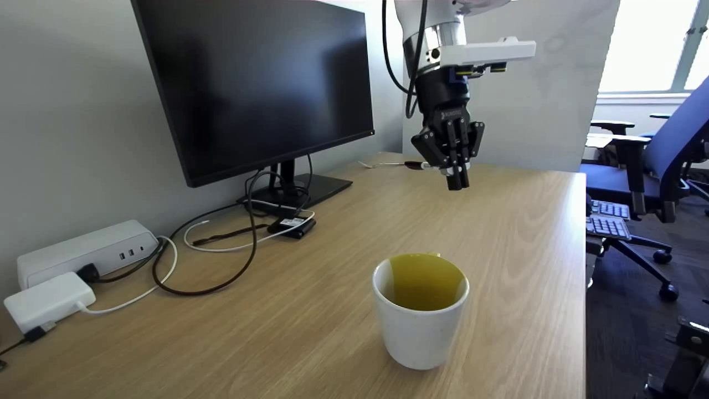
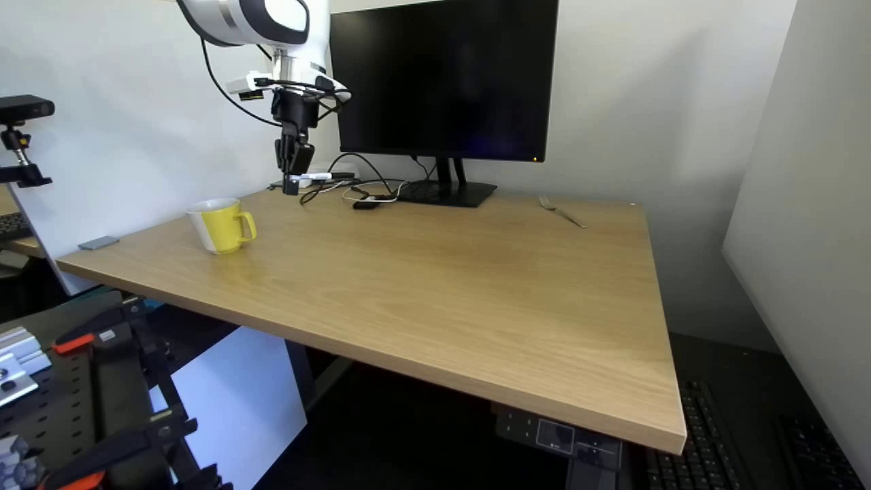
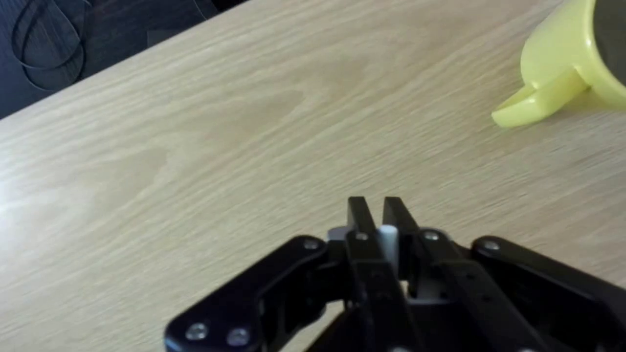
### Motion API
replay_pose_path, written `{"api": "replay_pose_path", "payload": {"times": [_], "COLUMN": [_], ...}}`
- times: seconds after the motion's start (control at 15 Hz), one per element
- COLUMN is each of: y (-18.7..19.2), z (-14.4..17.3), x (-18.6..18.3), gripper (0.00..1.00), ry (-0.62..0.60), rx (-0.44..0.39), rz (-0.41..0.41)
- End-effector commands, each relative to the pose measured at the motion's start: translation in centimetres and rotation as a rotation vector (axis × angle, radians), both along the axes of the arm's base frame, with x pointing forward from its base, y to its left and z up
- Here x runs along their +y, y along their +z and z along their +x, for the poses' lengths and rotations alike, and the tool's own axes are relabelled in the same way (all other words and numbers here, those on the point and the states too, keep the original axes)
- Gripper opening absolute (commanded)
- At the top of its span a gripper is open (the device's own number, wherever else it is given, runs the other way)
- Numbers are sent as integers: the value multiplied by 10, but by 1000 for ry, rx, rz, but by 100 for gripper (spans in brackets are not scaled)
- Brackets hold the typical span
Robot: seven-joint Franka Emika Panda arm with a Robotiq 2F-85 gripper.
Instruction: Move the cup to the left, put the marker inside the cup then take it out and place it on the table
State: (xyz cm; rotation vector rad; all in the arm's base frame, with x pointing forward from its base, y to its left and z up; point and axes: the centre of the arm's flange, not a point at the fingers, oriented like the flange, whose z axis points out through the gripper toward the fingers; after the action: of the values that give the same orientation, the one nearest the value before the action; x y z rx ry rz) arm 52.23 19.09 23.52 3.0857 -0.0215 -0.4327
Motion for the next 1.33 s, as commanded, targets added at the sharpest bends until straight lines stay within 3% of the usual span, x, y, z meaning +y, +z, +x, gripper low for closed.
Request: {"api": "replay_pose_path", "payload": {"times": [0.0, 0.67, 0.73, 0.87, 1.27], "y": [-17, -112, -115, -116, -112], "z": [2, 11, 12, 15, 21], "x": [-18, -48, -48, -48, -50], "gripper": [3, 3, 37, 42, 84], "ry": [57, 132, 132, 143, 155], "rx": [-68, -62, -61, -62, -70], "rz": [62, 112, 115, 117, 122]}}
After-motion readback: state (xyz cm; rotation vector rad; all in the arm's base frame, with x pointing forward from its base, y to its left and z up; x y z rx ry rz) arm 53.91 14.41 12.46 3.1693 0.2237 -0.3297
